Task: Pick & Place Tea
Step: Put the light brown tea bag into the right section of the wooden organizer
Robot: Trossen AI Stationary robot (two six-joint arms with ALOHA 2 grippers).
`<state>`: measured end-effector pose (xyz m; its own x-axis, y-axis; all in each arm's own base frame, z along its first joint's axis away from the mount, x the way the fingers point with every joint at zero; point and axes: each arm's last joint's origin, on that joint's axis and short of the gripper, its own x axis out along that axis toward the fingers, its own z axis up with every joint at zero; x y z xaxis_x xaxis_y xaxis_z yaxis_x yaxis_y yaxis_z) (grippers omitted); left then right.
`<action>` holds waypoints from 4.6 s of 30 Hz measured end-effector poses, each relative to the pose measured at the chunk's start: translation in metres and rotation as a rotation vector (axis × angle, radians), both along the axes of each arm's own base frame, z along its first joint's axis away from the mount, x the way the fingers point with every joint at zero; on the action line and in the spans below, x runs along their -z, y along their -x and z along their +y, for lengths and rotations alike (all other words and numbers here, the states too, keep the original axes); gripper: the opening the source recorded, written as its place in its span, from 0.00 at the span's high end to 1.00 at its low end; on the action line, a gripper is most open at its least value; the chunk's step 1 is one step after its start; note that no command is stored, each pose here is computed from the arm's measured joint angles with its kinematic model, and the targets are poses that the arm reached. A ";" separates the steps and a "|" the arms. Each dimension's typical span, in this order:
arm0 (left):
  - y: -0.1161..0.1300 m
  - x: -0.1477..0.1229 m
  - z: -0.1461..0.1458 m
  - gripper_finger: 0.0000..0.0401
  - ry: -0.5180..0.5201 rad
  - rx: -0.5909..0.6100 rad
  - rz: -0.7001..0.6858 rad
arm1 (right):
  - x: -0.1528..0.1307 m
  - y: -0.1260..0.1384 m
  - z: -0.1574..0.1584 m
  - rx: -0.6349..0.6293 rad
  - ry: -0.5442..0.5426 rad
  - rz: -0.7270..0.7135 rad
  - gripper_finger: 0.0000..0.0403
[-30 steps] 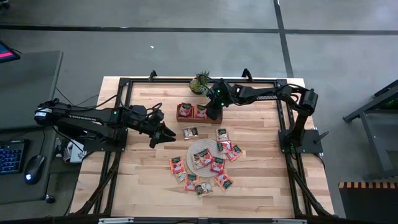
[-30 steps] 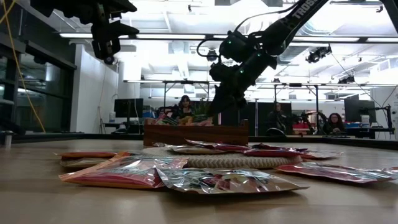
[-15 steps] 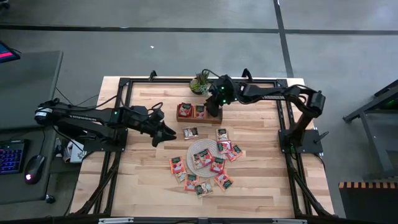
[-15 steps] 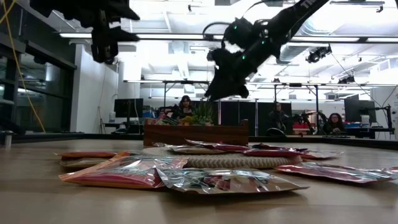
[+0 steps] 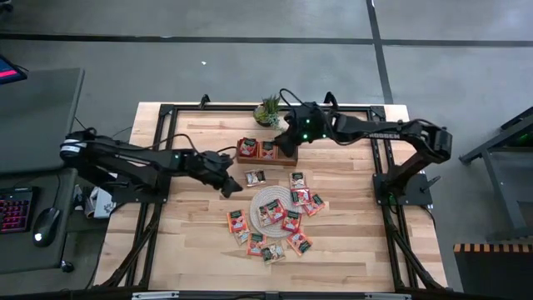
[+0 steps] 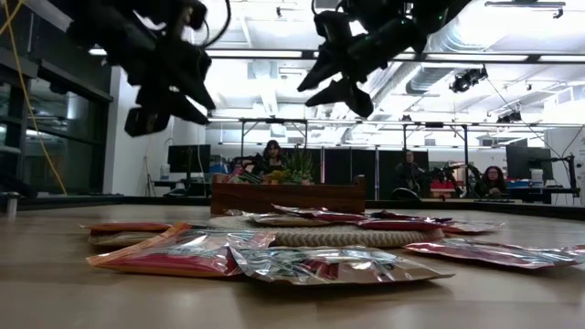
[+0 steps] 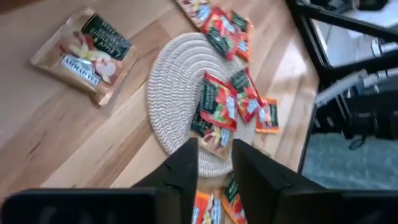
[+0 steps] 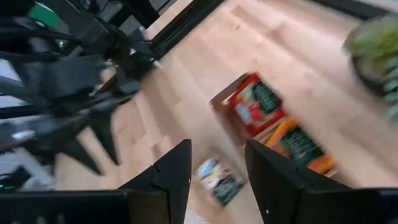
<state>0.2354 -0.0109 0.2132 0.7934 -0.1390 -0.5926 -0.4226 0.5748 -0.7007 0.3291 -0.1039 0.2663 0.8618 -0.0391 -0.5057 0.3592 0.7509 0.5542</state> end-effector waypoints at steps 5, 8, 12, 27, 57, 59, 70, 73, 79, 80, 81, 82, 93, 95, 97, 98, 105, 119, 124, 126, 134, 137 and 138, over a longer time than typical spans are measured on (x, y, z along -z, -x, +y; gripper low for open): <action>-0.013 0.010 0.000 0.95 0.029 -0.022 -0.003 | 0.005 -0.003 0.023 -0.007 -0.052 0.063 0.65; -0.019 0.017 0.000 0.98 0.043 -0.061 0.006 | 0.009 -0.002 0.031 0.035 -0.052 0.120 0.65; -0.023 0.025 0.008 0.99 0.058 -0.114 0.036 | 0.014 -0.001 0.041 0.074 -0.062 0.180 0.65; -0.039 0.053 0.042 1.00 0.123 -0.180 0.063 | 0.021 0.000 0.086 0.181 -0.069 0.276 0.66; -0.047 0.099 0.046 1.00 0.152 -0.324 0.233 | 0.024 -0.011 0.105 0.223 -0.153 0.202 0.66; -0.047 0.100 0.046 1.00 0.152 -0.324 0.237 | 0.032 -0.015 0.106 0.221 -0.176 0.222 0.65; -0.040 0.105 0.045 1.00 0.135 -0.344 0.322 | 0.074 -0.036 0.102 0.266 -0.285 0.273 0.54; -0.040 0.106 0.045 1.00 0.133 -0.345 0.332 | 0.079 -0.042 0.098 0.257 -0.308 0.247 0.52; -0.038 0.107 0.045 1.00 0.127 -0.341 0.355 | 0.096 -0.047 0.085 0.284 -0.344 0.280 0.49; -0.038 0.107 0.045 1.00 0.126 -0.341 0.356 | 0.099 -0.047 0.083 0.290 -0.349 0.289 0.49; -0.038 0.107 0.045 1.00 0.126 -0.341 0.356 | 0.103 -0.048 0.081 0.295 -0.357 0.297 0.49; -0.038 0.107 0.045 1.00 0.126 -0.341 0.356 | 0.107 -0.049 0.080 0.299 -0.368 0.303 0.48; -0.038 0.107 0.045 1.00 0.114 -0.326 0.355 | 0.142 -0.063 0.074 0.258 -0.461 0.306 0.47; -0.038 0.107 0.045 1.00 0.119 -0.321 0.355 | 0.146 -0.065 0.073 0.259 -0.466 0.305 0.47; -0.038 0.107 0.044 1.00 0.118 -0.317 0.355 | 0.148 -0.067 0.073 0.257 -0.469 0.292 0.47; -0.038 0.107 0.045 1.00 0.118 -0.315 0.355 | 0.149 -0.068 0.073 0.253 -0.470 0.282 0.47; -0.038 0.107 0.044 1.00 0.117 -0.312 0.354 | 0.155 -0.074 0.063 0.258 -0.498 0.216 0.47; -0.038 0.107 0.044 1.00 0.116 -0.292 0.346 | 0.158 -0.078 0.057 0.264 -0.487 0.160 0.63; -0.038 0.107 0.044 1.00 0.113 -0.289 0.346 | 0.158 -0.078 0.057 0.260 -0.475 0.158 0.82; -0.038 0.107 0.044 1.00 0.114 -0.289 0.346 | 0.157 -0.078 0.057 0.255 -0.470 0.157 0.91; -0.038 0.107 0.044 1.00 0.108 -0.266 0.338 | 0.153 -0.077 0.057 0.227 -0.445 0.149 0.99; -0.039 0.107 0.043 0.99 0.117 -0.242 0.334 | 0.153 -0.077 0.058 0.210 -0.444 0.153 0.99; -0.039 0.107 0.043 0.98 0.121 -0.237 0.332 | 0.153 -0.077 0.058 0.207 -0.445 0.153 0.99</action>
